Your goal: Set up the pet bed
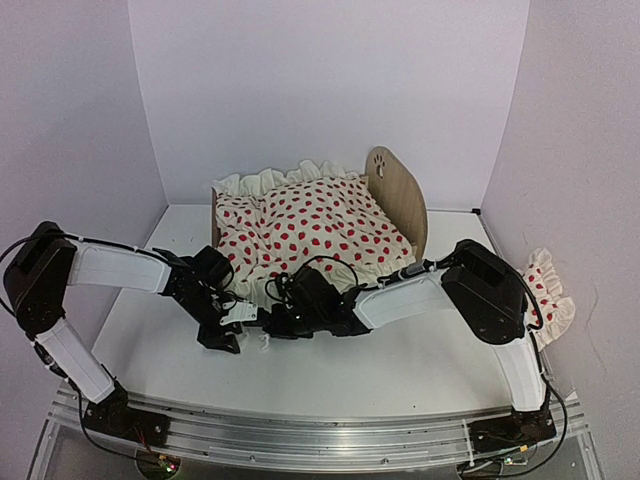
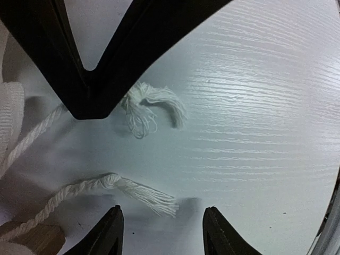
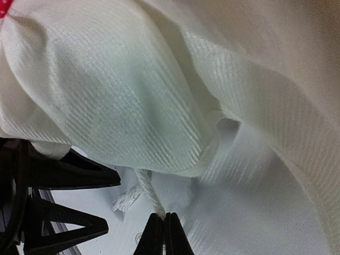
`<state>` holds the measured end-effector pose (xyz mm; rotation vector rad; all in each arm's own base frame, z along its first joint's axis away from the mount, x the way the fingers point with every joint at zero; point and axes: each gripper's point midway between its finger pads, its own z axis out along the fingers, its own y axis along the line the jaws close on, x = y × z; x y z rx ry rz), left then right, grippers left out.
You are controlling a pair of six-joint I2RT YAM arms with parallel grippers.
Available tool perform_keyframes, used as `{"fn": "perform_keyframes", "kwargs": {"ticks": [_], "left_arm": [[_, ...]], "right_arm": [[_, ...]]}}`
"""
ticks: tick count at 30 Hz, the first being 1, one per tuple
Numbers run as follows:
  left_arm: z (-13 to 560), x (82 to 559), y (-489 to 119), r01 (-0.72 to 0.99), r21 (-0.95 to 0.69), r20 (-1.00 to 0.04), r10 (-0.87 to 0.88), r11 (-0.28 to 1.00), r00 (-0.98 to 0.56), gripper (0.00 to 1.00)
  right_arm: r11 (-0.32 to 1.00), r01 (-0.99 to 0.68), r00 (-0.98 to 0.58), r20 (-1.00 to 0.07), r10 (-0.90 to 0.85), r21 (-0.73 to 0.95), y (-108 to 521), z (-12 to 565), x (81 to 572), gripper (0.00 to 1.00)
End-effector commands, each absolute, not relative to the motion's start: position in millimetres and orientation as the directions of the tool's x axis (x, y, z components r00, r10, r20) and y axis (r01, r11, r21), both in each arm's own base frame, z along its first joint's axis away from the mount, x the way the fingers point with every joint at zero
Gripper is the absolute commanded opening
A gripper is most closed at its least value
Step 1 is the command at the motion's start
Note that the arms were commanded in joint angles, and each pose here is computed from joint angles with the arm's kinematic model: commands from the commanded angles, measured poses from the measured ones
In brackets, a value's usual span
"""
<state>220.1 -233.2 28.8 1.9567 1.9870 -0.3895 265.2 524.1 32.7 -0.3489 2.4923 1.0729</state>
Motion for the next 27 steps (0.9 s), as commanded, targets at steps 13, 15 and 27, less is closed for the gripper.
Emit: {"fn": "perform_keyframes", "kwargs": {"ticks": [13,15,27], "left_arm": [[13.3,247.7,-252.2,0.989,0.113,-0.41,0.911,0.1,-0.046,0.06],[22.2,246.9,-256.1,0.989,0.108,-0.431,0.901,0.098,-0.042,0.0],[203.7,248.1,-296.3,0.992,0.119,-0.709,0.703,0.051,0.049,0.0]], "right_arm": [[0.67,-0.383,-0.879,-0.473,-0.055,0.635,517.2,54.0,262.2,0.0],[0.67,-0.385,-0.88,-0.472,-0.058,0.635,515.2,54.7,260.4,0.0],[0.613,-0.467,-0.869,-0.458,-0.186,0.637,504.0,55.3,230.4,0.0]]}}
